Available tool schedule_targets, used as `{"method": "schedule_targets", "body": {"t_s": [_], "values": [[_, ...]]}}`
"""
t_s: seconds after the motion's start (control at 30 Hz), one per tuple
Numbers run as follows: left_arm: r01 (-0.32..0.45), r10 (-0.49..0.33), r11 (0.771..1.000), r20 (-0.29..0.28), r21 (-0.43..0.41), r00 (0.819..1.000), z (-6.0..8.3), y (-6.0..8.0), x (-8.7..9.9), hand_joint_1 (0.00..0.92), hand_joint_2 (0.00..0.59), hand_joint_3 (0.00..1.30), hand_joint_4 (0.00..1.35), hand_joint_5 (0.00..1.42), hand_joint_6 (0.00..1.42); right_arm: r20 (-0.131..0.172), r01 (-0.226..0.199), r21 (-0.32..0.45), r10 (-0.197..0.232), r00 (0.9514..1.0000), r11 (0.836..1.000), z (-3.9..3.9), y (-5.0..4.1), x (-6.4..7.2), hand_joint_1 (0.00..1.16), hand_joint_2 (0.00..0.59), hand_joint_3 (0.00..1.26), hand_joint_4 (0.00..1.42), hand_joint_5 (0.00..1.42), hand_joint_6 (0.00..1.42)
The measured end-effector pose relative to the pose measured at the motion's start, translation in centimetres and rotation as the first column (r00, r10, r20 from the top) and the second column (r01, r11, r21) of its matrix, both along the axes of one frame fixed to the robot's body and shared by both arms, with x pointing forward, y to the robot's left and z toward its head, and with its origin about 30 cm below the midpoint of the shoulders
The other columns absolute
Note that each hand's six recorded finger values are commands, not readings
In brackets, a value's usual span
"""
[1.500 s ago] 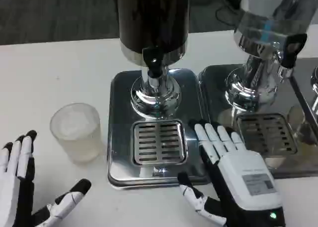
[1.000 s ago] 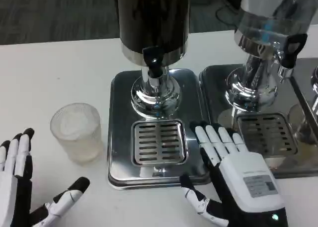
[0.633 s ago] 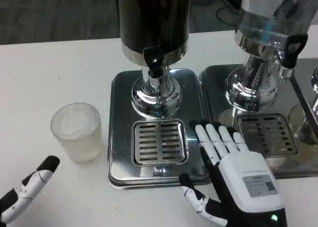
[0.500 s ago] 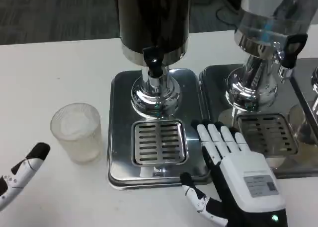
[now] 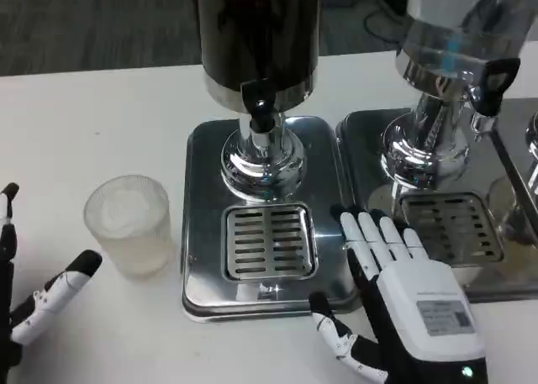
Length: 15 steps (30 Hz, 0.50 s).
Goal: Grasp the cup under the faucet to collect the drink, then remove the cup.
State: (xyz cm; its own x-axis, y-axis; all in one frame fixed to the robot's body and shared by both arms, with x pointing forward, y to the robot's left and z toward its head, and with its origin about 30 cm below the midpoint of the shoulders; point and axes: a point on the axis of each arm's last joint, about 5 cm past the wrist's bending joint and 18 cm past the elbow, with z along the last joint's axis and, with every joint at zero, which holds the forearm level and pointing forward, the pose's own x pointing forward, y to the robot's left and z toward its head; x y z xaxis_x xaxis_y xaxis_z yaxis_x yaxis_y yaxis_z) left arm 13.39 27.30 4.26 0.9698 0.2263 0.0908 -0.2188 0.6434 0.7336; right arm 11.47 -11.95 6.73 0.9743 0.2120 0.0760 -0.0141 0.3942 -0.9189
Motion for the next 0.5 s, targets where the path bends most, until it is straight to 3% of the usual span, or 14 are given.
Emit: {"method": "schedule_targets", "body": {"t_s": [0.27, 0.5], "values": [[0.069, -0.067, 0.997, -0.051, 0.039, 0.996, -0.6, 0.1, 2.8, 0.078, 0.000, 0.00, 0.00, 0.03, 0.00, -0.008, 0.010, 0.008, -0.010, 0.9999, 1.000, -0.26, 0.16, 0.1, 0.32, 0.405, 0.00, 0.00, 0.00, 0.00], [0.157, -0.152, 0.986, -0.077, 0.055, 0.985, -0.6, -1.1, 4.8, 0.071, 0.000, 0.00, 0.00, 0.05, 0.01, -0.008, 0.014, 0.012, -0.014, 0.9999, 1.000, -0.28, 0.30, 0.1, 0.33, 0.403, 0.00, 0.00, 0.00, 0.01]]}}
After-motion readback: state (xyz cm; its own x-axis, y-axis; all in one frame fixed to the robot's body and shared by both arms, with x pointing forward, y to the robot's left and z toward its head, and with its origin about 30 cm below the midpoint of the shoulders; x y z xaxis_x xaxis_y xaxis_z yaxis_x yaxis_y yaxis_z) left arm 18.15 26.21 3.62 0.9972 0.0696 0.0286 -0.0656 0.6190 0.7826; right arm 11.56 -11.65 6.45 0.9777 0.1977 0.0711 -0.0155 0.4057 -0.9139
